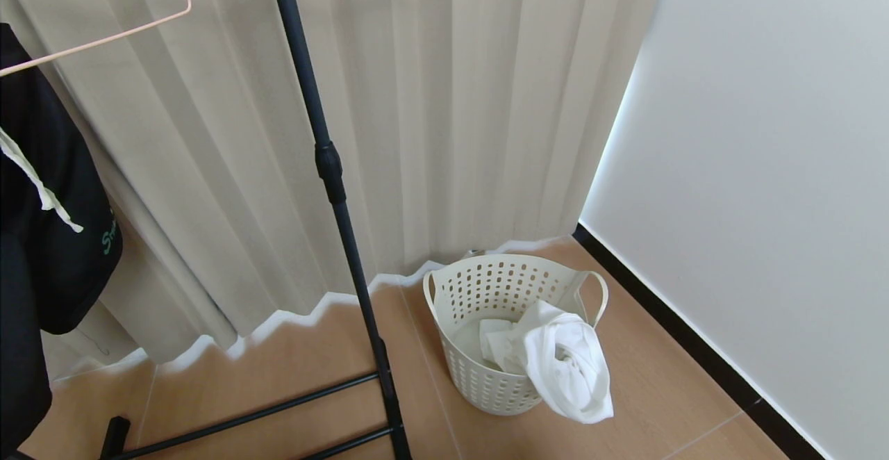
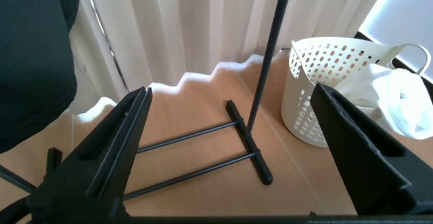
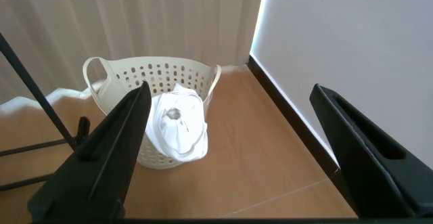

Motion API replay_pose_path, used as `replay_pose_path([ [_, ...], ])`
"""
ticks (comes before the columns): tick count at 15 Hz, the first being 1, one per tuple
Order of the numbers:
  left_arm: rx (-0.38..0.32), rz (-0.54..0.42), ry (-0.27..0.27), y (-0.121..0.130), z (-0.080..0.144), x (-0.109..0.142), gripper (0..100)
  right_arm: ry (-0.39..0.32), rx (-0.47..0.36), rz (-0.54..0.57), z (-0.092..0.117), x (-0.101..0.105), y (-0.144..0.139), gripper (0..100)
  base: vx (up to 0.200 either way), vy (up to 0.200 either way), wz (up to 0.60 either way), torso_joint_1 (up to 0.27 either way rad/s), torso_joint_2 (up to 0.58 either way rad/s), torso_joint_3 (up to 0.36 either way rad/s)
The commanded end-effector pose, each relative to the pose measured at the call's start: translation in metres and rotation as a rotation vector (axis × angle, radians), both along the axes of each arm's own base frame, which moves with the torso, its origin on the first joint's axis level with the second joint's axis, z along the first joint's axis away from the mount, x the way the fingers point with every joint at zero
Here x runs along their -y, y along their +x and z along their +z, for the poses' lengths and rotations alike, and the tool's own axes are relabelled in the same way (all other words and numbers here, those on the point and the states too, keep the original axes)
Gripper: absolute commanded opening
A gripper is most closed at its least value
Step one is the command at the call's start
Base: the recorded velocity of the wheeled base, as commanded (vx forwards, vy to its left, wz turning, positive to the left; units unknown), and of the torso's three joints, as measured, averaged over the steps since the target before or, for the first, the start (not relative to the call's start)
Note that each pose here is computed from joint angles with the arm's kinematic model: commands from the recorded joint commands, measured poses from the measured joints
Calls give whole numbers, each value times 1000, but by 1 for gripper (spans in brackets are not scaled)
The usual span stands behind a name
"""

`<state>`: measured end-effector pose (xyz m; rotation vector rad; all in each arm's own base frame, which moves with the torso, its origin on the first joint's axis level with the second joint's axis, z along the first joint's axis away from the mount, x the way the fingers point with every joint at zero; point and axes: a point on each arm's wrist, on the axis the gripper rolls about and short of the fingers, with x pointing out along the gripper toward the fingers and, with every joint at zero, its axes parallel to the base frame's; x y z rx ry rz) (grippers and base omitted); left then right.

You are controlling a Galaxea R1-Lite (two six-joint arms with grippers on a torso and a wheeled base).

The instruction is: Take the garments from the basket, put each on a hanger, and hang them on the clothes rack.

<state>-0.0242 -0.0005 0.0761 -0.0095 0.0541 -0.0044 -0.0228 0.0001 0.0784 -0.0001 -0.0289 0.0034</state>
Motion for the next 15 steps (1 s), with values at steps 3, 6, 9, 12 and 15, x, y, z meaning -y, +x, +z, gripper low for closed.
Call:
replay_pose_path([
  [3,-1,0,0,0,0,0,100,0,0,0,0,0,0,100,0,0,0,1,7,-194],
  [6,-1,-3,0,0,0,0,100,0,0,0,0,0,0,100,0,0,0,2,7,-198],
  [9,-1,-3,0,0,0,0,100,-8,0,-2,0,0,0,100,0,0,0,4,4,-204],
  [12,-1,-3,0,0,0,0,100,-9,0,2,0,0,0,100,0,0,0,4,-1,-194],
  [15,-1,-3,0,0,0,0,100,-8,0,4,0,0,0,100,0,0,0,2,1,-199],
])
